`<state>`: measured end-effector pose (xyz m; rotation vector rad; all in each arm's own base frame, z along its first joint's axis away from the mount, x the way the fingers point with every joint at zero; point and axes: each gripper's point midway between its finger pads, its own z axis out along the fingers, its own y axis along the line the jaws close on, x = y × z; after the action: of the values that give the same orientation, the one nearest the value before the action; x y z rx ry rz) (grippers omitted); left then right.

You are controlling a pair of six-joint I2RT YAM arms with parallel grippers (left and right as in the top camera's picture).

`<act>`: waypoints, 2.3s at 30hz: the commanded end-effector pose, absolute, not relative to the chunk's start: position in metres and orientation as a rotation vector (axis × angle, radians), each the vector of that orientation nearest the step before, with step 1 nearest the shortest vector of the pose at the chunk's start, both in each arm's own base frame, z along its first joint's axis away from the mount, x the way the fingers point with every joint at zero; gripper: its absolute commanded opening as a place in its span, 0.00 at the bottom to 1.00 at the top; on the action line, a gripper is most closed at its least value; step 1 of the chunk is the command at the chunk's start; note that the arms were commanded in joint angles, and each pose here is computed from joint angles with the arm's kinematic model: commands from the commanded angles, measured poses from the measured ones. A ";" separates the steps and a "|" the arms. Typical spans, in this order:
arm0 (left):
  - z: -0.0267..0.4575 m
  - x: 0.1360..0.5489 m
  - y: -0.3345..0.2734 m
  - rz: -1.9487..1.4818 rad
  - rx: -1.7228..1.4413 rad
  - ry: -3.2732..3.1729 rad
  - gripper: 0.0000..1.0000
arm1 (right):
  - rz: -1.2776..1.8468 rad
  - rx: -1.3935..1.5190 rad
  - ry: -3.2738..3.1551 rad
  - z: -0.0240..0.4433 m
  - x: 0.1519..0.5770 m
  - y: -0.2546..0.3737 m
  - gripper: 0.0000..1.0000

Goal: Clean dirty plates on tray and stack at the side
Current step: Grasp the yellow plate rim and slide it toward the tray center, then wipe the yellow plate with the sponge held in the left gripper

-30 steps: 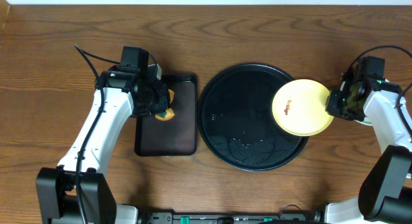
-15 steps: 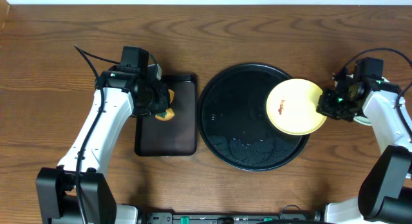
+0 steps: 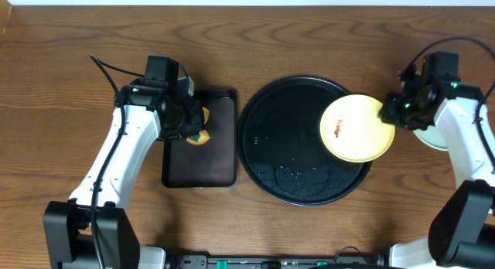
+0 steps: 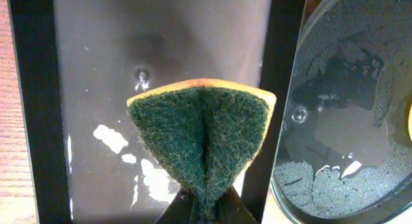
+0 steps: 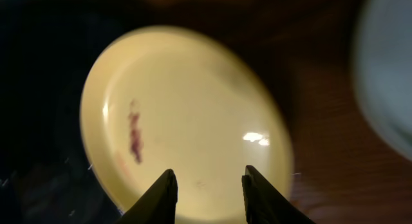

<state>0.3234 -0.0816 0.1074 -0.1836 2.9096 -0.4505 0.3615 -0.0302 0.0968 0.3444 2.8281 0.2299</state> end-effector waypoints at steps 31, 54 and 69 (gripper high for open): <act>0.109 0.325 -0.083 -0.466 -0.165 2.903 0.08 | 0.457 0.305 2.906 0.031 0.327 0.058 0.01; 0.132 0.336 -0.110 -0.235 0.002 2.840 0.07 | 0.346 -0.030 2.771 0.058 0.366 0.074 0.45; 0.113 0.354 -0.233 -0.386 0.309 2.681 0.08 | 0.324 -0.031 2.794 0.034 0.351 0.070 0.29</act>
<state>0.3521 -0.2154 0.1196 0.2849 2.6856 -0.3835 0.3536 0.0754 0.0386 -0.0409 2.7901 0.3312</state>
